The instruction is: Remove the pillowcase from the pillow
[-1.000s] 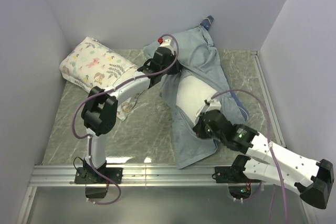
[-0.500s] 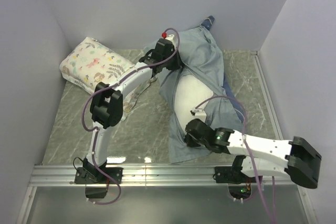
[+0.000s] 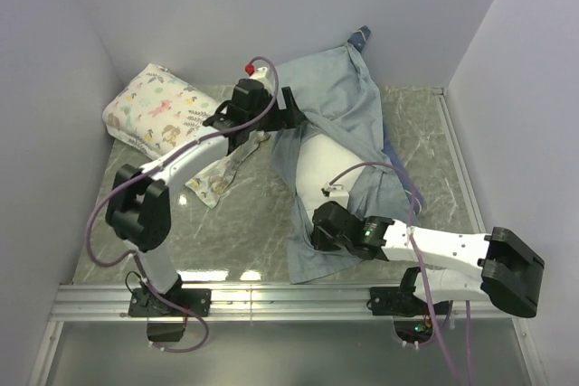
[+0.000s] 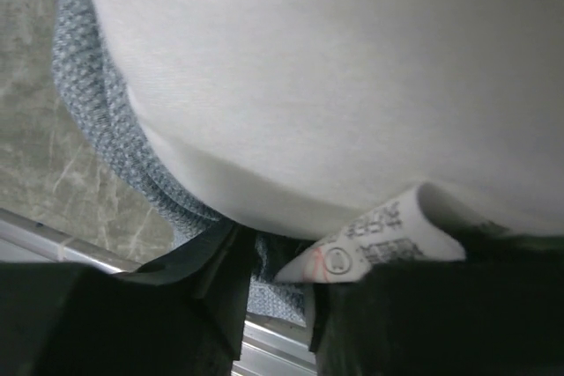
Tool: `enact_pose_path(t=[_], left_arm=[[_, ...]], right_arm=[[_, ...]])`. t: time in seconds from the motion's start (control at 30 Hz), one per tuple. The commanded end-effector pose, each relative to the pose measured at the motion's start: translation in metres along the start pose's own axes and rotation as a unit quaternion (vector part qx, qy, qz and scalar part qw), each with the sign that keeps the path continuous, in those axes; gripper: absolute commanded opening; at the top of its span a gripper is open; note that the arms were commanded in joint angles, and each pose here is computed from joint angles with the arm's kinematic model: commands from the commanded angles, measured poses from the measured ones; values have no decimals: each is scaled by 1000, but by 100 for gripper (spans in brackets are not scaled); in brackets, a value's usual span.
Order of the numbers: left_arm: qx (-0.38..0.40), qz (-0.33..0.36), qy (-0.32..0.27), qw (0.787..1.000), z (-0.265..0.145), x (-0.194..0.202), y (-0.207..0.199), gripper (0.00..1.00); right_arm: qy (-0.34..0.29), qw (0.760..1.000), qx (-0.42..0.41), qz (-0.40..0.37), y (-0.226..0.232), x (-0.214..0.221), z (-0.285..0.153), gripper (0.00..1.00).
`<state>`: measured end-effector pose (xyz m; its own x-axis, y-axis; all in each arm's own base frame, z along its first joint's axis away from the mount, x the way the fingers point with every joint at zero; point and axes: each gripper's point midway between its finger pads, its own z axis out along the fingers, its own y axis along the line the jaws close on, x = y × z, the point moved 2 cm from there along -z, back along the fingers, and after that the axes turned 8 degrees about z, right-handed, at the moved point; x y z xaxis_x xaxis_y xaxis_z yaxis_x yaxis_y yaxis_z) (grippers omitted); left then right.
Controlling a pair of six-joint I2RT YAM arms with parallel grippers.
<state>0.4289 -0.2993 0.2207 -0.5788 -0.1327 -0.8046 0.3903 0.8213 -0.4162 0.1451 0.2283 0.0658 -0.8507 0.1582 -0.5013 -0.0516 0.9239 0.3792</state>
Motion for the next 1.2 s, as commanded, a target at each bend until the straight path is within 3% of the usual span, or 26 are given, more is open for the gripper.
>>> enact_pose_path(t=[0.0, 0.13, 0.27, 0.6, 0.67, 0.83, 1.0, 1.17], left_arm=[[5, 14, -50, 999, -35, -23, -15, 95], [-9, -4, -44, 999, -55, -11, -12, 95], [0, -25, -39, 999, -82, 26, -24, 95], [92, -101, 34, 990, -117, 162, -41, 96], [128, -116, 16, 985, -121, 161, -50, 96], [149, -118, 36, 981, -121, 182, -61, 94], [152, -132, 54, 978, -122, 203, -62, 82], [139, -133, 82, 978, -121, 226, -58, 52]], right_arm=[[-26, 999, -33, 12, 20, -18, -11, 36], [-26, 999, -44, 15, 26, -20, -13, 37], [-25, 998, -51, 16, 25, -19, -14, 37], [-26, 997, -72, 20, 24, -17, -23, 38], [-27, 997, -74, 19, 23, -16, -24, 38], [-24, 997, -71, 17, 23, -14, -21, 38], [-20, 997, -72, 18, 23, -12, -19, 38], [-21, 997, -77, 17, 28, -14, -20, 39]])
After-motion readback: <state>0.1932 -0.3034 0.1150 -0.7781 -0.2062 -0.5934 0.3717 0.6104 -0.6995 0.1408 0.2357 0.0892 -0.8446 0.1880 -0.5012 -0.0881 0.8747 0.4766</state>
